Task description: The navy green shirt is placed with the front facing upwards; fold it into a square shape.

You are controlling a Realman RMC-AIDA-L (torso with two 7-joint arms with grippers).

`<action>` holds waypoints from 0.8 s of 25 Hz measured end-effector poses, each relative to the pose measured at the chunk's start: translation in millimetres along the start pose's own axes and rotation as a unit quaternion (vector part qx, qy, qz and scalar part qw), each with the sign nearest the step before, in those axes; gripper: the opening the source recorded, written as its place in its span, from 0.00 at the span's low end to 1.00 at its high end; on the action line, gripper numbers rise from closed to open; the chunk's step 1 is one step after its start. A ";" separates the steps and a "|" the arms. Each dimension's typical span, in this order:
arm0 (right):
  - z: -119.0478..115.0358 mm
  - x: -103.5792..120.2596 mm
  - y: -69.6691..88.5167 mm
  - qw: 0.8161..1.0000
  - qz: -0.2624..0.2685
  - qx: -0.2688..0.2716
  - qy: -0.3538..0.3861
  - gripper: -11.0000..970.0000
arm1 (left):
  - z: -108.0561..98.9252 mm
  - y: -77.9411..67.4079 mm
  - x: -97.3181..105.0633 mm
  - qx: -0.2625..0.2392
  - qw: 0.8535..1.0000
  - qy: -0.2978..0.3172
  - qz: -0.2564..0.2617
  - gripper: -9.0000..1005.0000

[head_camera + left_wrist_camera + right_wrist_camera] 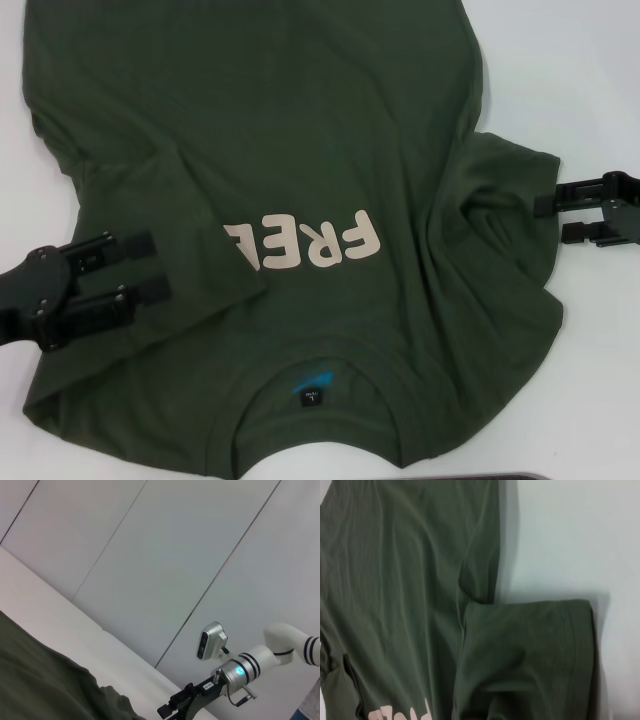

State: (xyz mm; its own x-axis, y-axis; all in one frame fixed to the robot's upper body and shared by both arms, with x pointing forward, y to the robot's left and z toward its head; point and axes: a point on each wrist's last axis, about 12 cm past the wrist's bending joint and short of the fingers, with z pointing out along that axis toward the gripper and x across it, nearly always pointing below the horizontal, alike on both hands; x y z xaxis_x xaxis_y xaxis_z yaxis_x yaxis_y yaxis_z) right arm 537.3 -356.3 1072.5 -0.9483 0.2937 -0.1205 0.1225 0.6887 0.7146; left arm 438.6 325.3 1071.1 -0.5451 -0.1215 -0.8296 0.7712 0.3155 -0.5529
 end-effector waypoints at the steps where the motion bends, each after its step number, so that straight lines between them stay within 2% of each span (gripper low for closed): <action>1: 0.0 -0.1 0.1 1.000 0.000 0.000 0.000 0.76 | 0.0 0.0 0.0 0.000 1.000 0.000 0.000 0.79; 20: 3.8 0.9 -0.6 1.000 0.001 0.002 -0.005 0.76 | -1.0 -0.2 0.7 -0.002 1.000 0.000 0.000 0.79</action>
State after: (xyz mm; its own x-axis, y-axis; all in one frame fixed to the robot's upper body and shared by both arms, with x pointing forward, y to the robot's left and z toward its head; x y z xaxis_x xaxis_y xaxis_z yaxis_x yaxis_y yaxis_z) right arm 537.5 -353.9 1069.3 -0.9450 0.3020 -0.1257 0.1261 0.6909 0.7119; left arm 437.7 326.2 1070.7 -0.5453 -0.1215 -0.8294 0.7698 0.3190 -0.5528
